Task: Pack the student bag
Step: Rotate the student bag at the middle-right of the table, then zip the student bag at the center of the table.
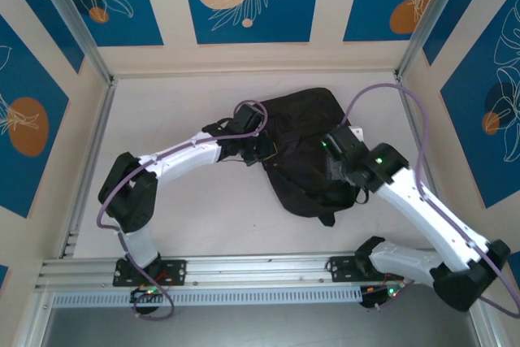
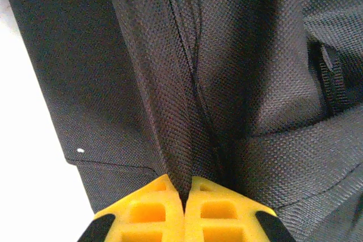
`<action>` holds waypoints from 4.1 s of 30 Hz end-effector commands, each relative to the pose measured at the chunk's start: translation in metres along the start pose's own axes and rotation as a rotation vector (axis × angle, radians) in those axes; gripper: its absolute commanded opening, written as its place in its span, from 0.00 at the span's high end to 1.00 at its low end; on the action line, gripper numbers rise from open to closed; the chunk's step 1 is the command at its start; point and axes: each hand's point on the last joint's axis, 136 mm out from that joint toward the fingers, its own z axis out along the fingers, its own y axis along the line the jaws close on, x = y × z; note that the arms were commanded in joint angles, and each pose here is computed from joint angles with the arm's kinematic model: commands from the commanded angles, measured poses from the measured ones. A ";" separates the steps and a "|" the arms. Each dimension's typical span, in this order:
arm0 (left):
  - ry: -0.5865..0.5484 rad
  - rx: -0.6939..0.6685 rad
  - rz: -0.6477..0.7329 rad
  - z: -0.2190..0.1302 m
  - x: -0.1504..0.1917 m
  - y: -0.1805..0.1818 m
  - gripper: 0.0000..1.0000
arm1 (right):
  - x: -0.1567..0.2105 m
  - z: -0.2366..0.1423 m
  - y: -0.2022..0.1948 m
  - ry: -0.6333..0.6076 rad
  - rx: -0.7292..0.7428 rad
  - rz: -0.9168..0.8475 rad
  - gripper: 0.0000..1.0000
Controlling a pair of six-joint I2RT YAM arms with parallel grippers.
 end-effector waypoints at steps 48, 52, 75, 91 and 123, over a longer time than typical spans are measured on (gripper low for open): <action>0.193 0.118 0.010 0.004 0.016 -0.036 1.00 | 0.009 0.090 0.173 0.450 -0.861 0.212 0.68; 0.203 0.126 0.002 0.009 0.016 -0.037 1.00 | 0.010 0.096 0.181 0.467 -0.860 0.204 0.82; 0.185 0.058 -0.011 0.018 0.000 -0.008 1.00 | 0.003 0.070 0.177 0.489 -1.116 0.375 0.97; 0.183 0.067 0.000 0.016 0.000 -0.009 1.00 | -0.006 0.091 0.178 0.525 -1.088 0.441 0.95; 0.200 0.077 -0.015 0.023 -0.005 -0.009 1.00 | 0.001 0.099 0.169 0.463 -0.825 0.251 0.78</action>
